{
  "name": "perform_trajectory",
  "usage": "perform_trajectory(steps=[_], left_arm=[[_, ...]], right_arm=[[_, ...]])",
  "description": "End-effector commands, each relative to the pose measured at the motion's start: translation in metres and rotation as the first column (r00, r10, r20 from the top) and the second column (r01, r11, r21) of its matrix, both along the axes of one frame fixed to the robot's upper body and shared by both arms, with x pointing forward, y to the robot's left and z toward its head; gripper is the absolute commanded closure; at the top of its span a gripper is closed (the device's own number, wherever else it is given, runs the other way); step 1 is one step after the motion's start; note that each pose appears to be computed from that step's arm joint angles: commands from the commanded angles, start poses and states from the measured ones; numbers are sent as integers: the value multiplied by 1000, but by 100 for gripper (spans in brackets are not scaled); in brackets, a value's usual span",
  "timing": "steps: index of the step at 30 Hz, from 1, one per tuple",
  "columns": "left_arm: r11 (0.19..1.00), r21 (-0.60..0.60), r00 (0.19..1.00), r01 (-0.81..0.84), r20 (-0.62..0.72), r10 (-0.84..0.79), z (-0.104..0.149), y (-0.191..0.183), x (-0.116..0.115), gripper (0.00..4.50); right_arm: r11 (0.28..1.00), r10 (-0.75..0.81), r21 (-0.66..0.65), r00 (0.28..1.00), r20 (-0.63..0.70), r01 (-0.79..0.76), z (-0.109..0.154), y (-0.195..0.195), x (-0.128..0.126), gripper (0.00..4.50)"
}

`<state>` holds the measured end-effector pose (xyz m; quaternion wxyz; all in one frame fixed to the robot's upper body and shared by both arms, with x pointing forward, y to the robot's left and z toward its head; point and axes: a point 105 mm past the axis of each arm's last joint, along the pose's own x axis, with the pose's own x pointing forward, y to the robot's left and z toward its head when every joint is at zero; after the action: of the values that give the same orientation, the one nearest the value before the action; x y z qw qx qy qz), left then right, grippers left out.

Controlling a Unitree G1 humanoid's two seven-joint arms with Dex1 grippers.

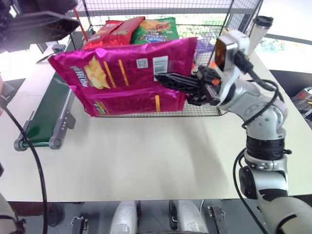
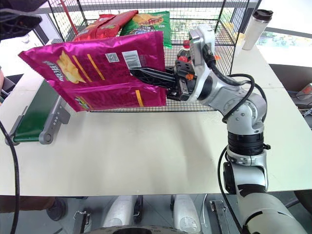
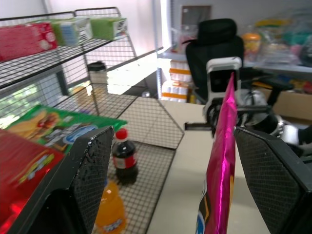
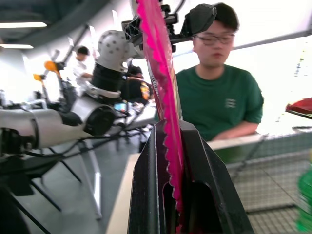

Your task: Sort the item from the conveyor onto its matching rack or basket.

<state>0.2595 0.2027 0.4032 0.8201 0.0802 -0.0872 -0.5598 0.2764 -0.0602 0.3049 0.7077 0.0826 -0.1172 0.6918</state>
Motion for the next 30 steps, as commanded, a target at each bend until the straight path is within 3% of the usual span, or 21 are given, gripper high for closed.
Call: perform_trajectory(steps=[1,11,18,21,25,30], left_arm=[[998,-53,996,-36,85,40,17,13,-18,63],[990,-127,995,-60,67,69,0,16,-28,63],[969,-221,993,-106,20,114,-16,26,-20,63],[961,-251,993,-113,1,117,-23,26,-13,63],[949,-284,991,-133,-31,130,-35,28,-6,63],[940,-307,989,-147,-40,142,-39,30,-4,63]], right_arm=[[997,-71,-20,996,51,72,7,-15,-6,450],[959,-255,-92,957,139,269,18,-50,3,450],[850,-477,-76,822,310,522,48,-101,13,450],[796,-548,-14,730,408,606,70,-114,18,450],[680,-635,100,515,576,726,98,-128,25,450],[573,-665,193,315,677,797,113,-143,34,450]])
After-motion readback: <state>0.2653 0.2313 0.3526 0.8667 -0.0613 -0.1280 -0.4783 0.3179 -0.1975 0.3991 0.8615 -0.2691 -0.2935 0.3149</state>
